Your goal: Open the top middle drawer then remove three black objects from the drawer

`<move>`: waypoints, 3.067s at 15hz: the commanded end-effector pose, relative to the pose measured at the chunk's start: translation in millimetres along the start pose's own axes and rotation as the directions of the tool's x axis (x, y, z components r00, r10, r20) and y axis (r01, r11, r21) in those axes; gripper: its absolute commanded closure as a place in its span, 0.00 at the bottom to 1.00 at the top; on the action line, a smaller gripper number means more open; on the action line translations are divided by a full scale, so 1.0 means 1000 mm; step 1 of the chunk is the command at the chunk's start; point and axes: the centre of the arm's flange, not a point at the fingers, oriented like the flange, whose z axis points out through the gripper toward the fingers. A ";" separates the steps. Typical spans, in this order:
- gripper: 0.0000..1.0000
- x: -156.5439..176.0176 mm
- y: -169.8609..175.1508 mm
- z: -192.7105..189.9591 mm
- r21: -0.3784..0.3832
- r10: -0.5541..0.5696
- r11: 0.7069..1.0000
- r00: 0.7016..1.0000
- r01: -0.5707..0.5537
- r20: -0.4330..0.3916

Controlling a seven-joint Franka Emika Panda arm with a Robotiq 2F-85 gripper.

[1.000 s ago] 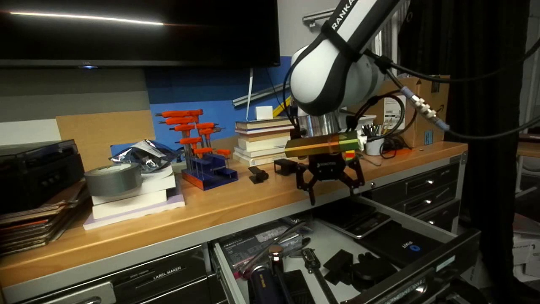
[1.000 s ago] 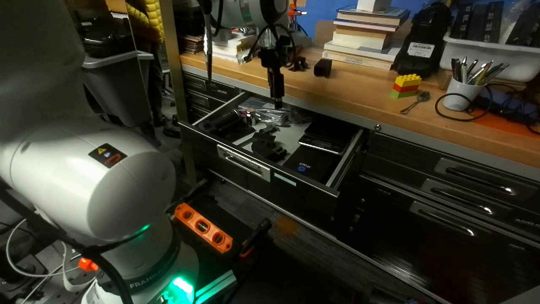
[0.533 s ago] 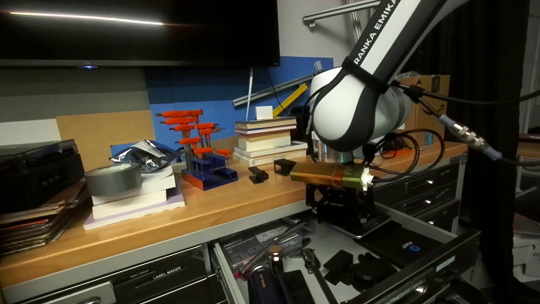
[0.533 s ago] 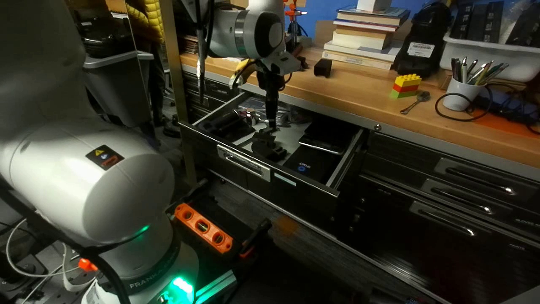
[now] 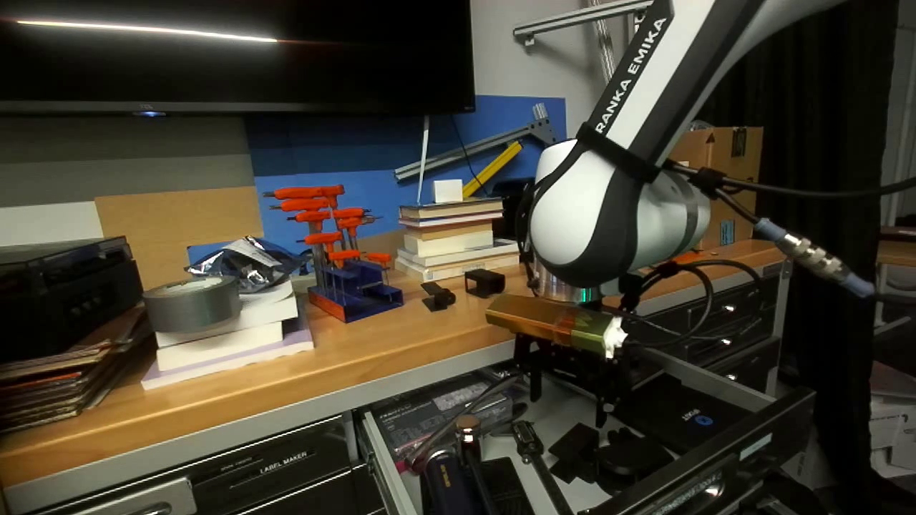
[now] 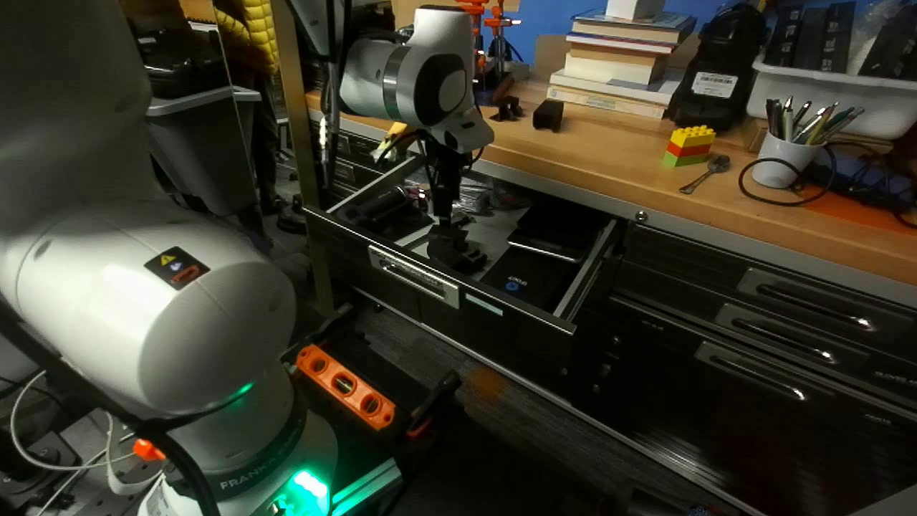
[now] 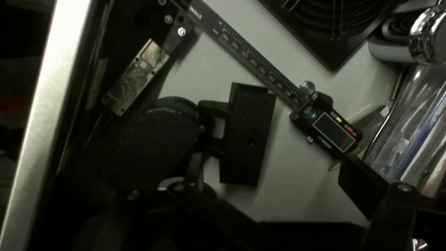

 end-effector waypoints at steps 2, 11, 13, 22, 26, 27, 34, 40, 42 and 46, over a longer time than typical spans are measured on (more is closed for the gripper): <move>0.00 -0.020 -0.007 0.013 0.045 -0.001 0.999 0.999 -0.002 0.051; 0.00 -0.017 -0.012 0.037 0.058 0.019 0.998 0.994 -0.025 0.103; 0.00 -0.014 -0.014 0.038 0.058 0.018 0.998 0.995 -0.024 0.102; 0.00 -0.003 -0.017 0.035 0.057 0.030 0.998 0.997 -0.035 0.074; 0.00 0.004 -0.013 0.035 0.043 0.035 0.998 0.998 -0.037 0.054; 0.00 0.006 -0.012 0.035 0.039 0.035 0.999 0.998 -0.037 0.050; 0.00 0.011 -0.009 0.043 0.021 0.031 0.999 0.998 -0.032 0.061; 0.00 0.007 -0.012 0.048 0.025 0.029 0.999 0.996 -0.031 0.086; 0.00 0.005 -0.014 0.049 0.028 0.028 0.999 0.996 -0.031 0.090; 0.00 0.005 -0.018 0.053 0.030 0.028 0.999 0.994 -0.031 0.102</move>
